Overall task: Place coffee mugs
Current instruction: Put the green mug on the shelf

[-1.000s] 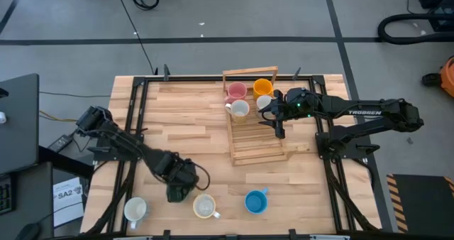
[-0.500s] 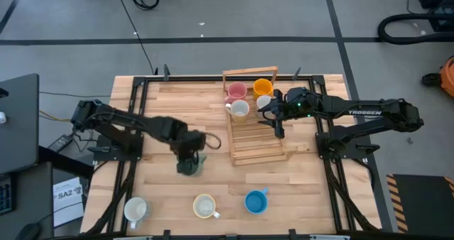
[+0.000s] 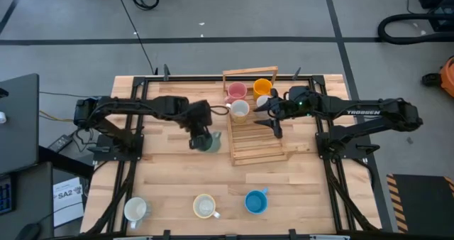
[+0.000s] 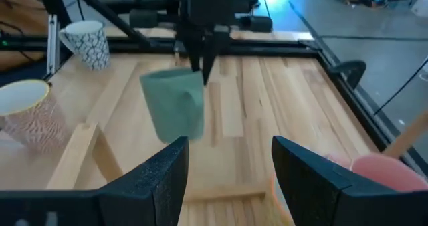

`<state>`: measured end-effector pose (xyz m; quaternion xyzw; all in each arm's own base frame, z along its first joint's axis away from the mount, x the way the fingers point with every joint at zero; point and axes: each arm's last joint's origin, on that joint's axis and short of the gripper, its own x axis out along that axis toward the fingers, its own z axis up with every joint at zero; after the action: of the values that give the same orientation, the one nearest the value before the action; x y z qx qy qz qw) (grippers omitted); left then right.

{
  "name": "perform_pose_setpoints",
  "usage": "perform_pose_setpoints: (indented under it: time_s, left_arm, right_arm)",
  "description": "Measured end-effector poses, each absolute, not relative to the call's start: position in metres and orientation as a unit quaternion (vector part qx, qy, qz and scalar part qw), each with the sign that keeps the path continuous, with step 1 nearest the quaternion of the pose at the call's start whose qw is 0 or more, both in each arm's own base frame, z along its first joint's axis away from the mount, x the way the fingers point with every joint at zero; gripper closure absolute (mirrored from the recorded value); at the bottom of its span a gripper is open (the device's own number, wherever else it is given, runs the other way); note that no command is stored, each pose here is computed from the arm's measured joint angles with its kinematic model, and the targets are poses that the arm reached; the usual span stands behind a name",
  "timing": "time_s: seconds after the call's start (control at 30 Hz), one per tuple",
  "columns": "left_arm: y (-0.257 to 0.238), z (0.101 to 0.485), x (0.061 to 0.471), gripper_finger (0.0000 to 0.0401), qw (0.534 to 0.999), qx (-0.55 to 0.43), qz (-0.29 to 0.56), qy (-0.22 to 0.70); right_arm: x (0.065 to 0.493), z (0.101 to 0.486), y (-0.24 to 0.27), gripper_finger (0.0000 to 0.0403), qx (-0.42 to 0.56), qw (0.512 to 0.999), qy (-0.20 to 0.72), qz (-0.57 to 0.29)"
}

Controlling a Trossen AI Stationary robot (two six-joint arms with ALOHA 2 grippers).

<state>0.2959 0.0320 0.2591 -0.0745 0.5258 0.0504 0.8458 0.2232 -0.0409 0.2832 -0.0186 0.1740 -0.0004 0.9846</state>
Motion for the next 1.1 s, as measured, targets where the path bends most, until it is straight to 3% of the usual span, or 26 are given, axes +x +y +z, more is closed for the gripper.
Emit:
perform_pose_setpoints:
  time_s: [0.47, 0.8, 1.1]
  left_arm:
    - [0.043, 0.27, 0.313, 0.0376, 0.902, -0.001, 0.026, 0.432]
    - [0.043, 0.276, 0.319, 0.0376, 0.918, 0.048, 0.01, 0.393]
    - [0.043, 0.278, 0.321, 0.0376, 0.922, 0.054, 0.01, 0.383]
  right_arm:
    - [0.271, 0.266, -0.049, 0.0183, -0.025, 0.993, 0.089, 0.078]
    - [0.296, 0.242, -0.054, 0.0183, 0.008, 0.987, 0.072, 0.146]
    - [0.305, 0.228, -0.056, 0.0183, 0.009, 0.986, 0.074, 0.148]
